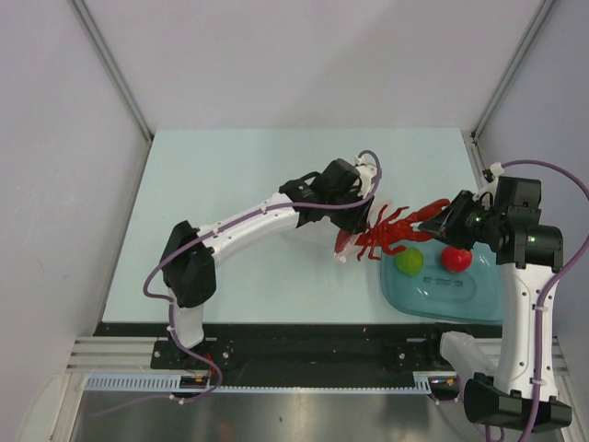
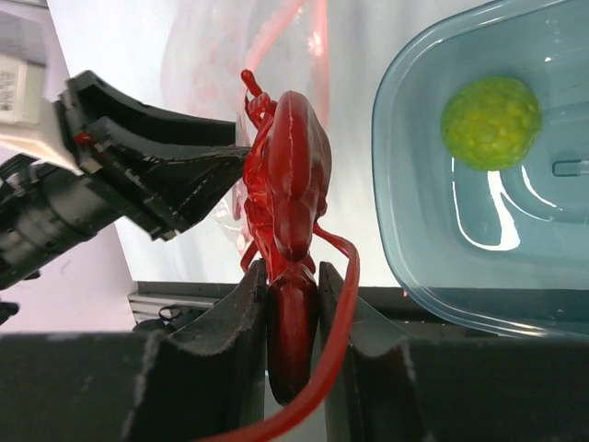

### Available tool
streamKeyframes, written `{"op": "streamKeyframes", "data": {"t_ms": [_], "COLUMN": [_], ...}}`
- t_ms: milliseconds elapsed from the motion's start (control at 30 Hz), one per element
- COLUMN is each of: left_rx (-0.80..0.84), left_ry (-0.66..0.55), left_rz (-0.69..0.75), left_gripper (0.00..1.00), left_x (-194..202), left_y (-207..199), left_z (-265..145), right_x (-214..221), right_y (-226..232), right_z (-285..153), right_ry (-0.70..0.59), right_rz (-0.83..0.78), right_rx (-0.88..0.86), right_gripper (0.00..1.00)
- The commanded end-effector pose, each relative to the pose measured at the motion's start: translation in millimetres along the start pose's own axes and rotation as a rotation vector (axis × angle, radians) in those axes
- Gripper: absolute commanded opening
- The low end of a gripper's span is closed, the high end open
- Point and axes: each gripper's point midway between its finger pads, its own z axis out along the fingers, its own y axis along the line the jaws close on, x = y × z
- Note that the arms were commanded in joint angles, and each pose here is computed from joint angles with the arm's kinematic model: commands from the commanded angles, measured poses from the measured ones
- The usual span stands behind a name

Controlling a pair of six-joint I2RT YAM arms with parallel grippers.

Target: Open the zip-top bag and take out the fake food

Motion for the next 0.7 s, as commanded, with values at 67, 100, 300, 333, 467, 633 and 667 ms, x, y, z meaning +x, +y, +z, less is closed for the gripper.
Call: {"op": "streamKeyframes", "data": {"t_ms": [67,100,300,333,467,633,667], "left_rx": [0.038,0.033,-0.075,-0.099,-0.238,-0.358,-0.368], "left_ry": [-0.011,-0.014,-0.047,-0.041,-0.047,-0.042,-0.038], "left_rz": [-0.011,-0.009,-0.008,-0.013,-0.011,0.001,-0.006], "left_gripper": [0.30,0.22,0.00,0.00,0.00,0.00,0.00], "left_x": [1.9,1.1,-10.7,-9.9,-13.2,-5.3,-3.9], "left_y": [-1.7,-0.8,18.3,23.1,57.1,92.3,98.2], "left_z": [-1.1,-1.2,-14.2,-17.8,-33.5,-40.4,-40.5], "right_x": [-2.9,-2.9,-1.1,0.6,-5.4,-10.3,-9.8], "right_y": [23.3,23.4,15.7,9.5,4.2,8.0,10.1], "right_z": [-7.5,-7.6,-9.5,-11.0,-22.7,-30.1,-29.3], "right_ry": [-0.030,-0.033,-0.031,-0.031,-0.089,-0.141,-0.136], "right_rz": [0.008,0.011,-0.001,0.002,-0.024,-0.046,-0.049], "right_rx": [-0.113,-0.115,-0.071,-0.037,0.012,-0.006,-0.021], "right_gripper": [0.00,0.00,0.00,0.00,0.00,0.00,0.00]}}
